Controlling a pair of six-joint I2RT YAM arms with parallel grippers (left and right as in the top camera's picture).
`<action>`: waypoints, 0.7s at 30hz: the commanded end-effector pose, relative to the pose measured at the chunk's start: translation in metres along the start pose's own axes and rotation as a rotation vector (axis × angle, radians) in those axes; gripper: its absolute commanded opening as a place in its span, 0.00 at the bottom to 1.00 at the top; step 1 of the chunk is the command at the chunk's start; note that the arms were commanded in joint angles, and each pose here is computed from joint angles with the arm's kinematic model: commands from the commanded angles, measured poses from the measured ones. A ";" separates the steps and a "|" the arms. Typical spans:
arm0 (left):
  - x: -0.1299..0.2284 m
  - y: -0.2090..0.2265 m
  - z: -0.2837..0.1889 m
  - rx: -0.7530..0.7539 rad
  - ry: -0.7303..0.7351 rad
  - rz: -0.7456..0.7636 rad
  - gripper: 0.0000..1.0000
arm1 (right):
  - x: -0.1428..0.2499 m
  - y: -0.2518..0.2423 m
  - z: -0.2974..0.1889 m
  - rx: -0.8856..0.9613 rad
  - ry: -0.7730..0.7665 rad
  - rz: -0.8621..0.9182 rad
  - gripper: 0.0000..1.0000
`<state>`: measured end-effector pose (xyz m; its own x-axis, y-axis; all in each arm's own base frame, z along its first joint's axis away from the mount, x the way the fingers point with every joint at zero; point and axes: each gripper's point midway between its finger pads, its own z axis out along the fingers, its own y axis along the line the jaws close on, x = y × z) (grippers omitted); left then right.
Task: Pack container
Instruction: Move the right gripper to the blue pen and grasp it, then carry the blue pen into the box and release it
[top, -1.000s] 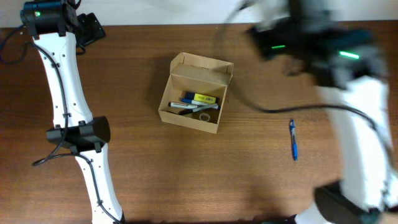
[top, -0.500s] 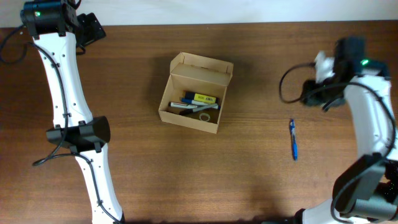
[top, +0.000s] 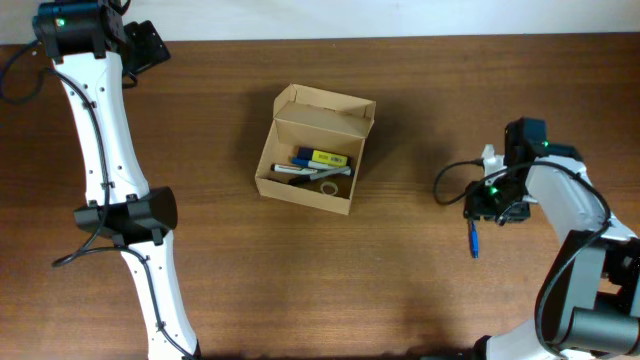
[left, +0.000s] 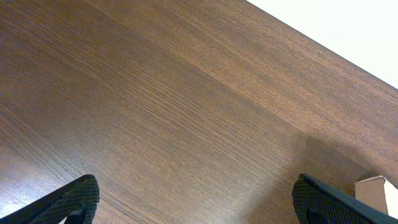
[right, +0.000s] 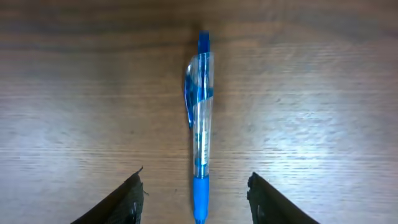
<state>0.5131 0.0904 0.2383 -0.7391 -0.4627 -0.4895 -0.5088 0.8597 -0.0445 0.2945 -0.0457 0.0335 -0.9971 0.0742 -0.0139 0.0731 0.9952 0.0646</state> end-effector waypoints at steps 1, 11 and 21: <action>-0.002 0.005 -0.001 -0.010 -0.005 0.007 1.00 | 0.012 -0.002 0.007 0.018 0.012 0.025 0.53; -0.002 0.005 -0.001 -0.010 -0.005 0.007 1.00 | 0.033 -0.003 0.046 0.021 0.051 0.076 0.26; -0.002 0.005 -0.001 -0.010 -0.005 0.007 1.00 | 0.001 0.014 0.027 -0.087 -0.031 0.061 0.04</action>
<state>0.5131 0.0904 0.2383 -0.7391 -0.4627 -0.4895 -0.5088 0.8597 -0.0445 0.2746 -0.0484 -0.0019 -0.9896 0.1441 -0.0016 0.1440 0.9889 0.0368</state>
